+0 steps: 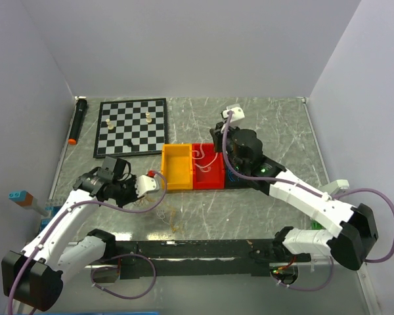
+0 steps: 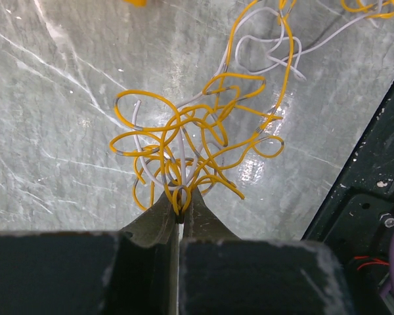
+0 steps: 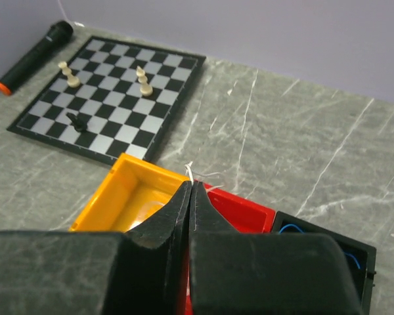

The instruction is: Untangle the cables

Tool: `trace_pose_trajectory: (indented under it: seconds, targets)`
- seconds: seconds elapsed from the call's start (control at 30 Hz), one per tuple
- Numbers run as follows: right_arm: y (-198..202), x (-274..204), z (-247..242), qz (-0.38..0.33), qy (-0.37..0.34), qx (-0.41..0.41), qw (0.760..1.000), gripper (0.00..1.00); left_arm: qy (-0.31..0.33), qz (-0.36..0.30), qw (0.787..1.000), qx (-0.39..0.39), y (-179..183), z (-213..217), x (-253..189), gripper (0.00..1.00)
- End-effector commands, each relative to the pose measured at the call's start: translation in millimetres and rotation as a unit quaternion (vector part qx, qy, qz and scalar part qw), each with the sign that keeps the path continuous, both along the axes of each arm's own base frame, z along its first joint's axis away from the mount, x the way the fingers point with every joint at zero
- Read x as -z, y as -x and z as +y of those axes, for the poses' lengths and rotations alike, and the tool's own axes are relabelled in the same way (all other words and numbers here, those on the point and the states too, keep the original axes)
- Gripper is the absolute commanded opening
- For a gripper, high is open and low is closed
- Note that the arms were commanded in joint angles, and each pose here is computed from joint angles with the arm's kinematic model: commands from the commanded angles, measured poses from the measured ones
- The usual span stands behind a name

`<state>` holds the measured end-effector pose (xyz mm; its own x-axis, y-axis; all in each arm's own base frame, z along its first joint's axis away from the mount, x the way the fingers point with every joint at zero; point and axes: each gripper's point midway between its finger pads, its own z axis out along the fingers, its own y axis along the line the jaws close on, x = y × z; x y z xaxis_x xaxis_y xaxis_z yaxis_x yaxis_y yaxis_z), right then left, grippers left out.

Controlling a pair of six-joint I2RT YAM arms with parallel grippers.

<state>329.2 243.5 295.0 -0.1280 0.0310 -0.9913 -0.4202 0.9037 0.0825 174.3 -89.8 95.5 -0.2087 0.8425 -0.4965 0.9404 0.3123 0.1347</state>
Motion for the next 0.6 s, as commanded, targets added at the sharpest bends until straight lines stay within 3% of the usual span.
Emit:
trace_pose_trajectory:
  seconds: [0.0, 0.57]
  targets:
    - [-10.7, -1.5, 0.4, -0.008, -0.021, 0.013, 1.0, 0.0, 0.02, 0.006, 1.0, 0.002, 2.8, -6.4, -3.3, 0.01]
    - [-21.0, 32.1, -5.7, 0.015, 0.013, 0.04, 0.999, 0.0, 0.018, 0.014, 1.0, 0.0, 2.8, -6.5, 3.9, 0.01]
